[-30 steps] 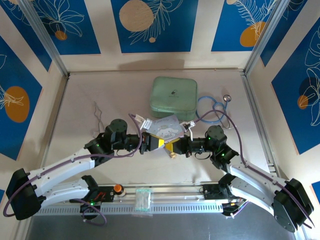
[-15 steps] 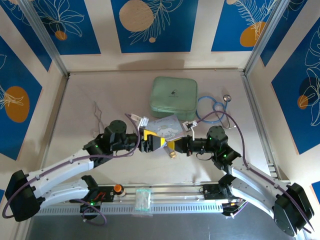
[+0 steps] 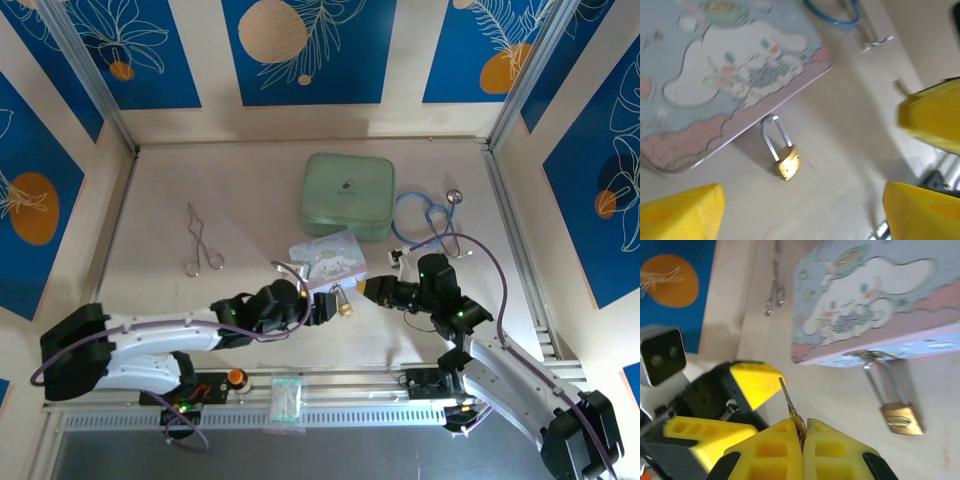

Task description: Unlock the padlock with the key

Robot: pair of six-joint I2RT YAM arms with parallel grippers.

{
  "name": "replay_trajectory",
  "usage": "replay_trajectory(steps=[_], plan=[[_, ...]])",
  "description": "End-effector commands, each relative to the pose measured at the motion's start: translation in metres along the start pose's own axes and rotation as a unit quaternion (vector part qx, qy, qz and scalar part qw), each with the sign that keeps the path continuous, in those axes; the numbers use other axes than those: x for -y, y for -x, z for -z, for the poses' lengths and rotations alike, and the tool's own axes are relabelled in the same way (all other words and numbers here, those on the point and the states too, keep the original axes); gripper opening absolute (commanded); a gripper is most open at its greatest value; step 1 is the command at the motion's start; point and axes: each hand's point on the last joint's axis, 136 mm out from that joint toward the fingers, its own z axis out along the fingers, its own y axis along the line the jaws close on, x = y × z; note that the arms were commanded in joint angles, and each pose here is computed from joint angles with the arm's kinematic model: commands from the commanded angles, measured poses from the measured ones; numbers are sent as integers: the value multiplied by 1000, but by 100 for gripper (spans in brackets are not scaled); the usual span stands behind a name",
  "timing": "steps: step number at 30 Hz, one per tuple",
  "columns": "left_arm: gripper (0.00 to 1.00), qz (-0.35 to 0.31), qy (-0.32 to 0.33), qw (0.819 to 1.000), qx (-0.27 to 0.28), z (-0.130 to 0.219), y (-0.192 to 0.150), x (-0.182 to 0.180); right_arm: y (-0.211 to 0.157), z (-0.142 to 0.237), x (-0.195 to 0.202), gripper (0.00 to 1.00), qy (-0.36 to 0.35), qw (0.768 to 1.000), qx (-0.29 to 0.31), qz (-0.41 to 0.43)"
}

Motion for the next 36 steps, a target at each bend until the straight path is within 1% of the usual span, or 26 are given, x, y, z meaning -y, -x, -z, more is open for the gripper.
replay_trajectory(steps=[1,6,7,9,11,12,13,16,18,21,23,25,29,36], plan=[[78,39,30,998,42,-14,4,-3,-6,7,33,0,-67,997,5,-38],[78,86,40,994,45,-44,-14,-5,-14,14,54,0,-109,992,8,-57],[77,90,46,994,47,-49,-16,-6,-15,16,58,0,-117,991,9,-61],[77,74,64,994,41,-60,-18,-2,-19,18,64,0,-126,990,9,-64],[75,72,107,991,29,-66,-21,-6,-22,19,67,0,-127,989,9,-70],[74,71,114,991,25,-70,-23,-6,-24,20,68,0,-126,989,8,-73],[74,69,114,991,24,-74,-24,-5,-25,20,68,0,-123,990,7,-73],[71,91,118,988,30,-83,-30,-12,-26,22,69,0,-124,989,9,-76],[69,113,128,985,24,-88,-37,-19,-26,24,70,0,-126,989,11,-76],[68,126,140,982,9,-91,-44,-21,-26,26,70,0,-124,989,15,-77],[66,133,153,979,5,-91,-47,-23,-27,27,71,0,-123,989,17,-78],[64,138,147,980,7,-96,-48,-23,-27,27,73,0,-123,989,18,-83],[51,147,141,979,-11,-108,-59,-20,-30,25,78,0,-121,988,17,-96],[25,145,151,978,-13,-113,-63,-21,-36,21,83,0,-112,987,14,-115]])
